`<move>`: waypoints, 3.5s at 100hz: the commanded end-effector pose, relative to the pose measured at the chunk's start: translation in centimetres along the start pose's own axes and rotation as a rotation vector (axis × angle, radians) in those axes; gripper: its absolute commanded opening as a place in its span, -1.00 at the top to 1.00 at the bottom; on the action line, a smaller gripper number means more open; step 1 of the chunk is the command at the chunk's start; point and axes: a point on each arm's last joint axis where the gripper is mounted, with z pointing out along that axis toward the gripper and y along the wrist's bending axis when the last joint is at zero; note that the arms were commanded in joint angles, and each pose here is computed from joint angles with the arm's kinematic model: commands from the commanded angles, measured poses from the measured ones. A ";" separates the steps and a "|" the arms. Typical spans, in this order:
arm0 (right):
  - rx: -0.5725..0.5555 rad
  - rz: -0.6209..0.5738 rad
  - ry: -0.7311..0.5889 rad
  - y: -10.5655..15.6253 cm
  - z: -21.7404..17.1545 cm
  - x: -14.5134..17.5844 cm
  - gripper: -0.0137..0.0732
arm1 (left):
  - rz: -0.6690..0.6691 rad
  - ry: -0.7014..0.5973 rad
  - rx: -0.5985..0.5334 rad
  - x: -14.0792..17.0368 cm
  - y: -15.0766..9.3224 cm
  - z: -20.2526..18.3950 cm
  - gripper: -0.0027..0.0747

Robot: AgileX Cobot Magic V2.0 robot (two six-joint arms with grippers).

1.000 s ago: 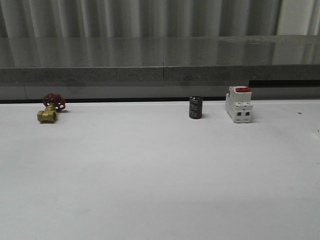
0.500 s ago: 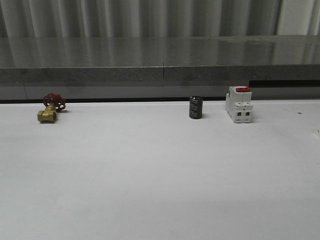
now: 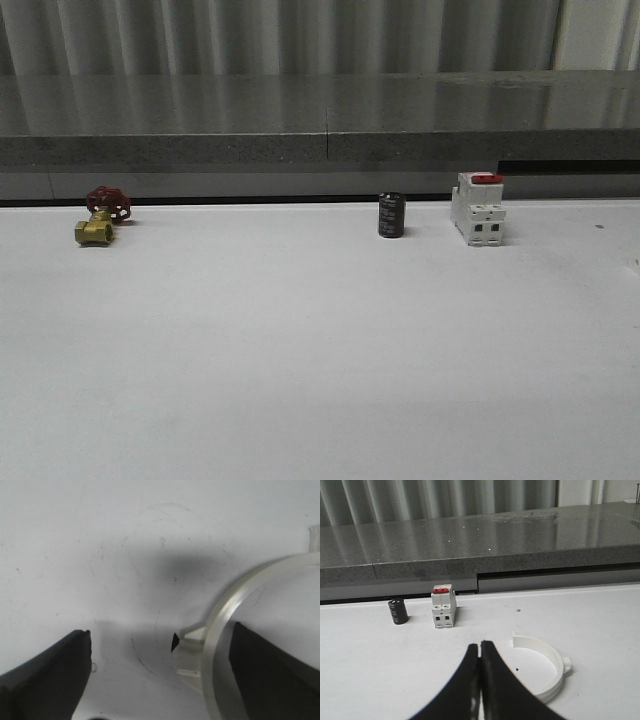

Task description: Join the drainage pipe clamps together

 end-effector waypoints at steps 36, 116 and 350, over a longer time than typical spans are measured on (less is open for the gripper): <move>-0.010 -0.007 -0.124 0.1 -0.3 -1.5 0.84 | 0.003 -0.072 -0.023 -1.2 0.2 -0.8 -0.48; -0.010 -0.007 -0.124 0.1 -0.3 -1.5 0.84 | -0.035 -0.109 0.047 -2.0 -1.9 -4.0 0.99; -0.010 -0.007 -0.124 0.1 -0.3 -1.5 0.84 | 0.135 -0.003 0.179 -0.1 -30.8 -5.1 -0.48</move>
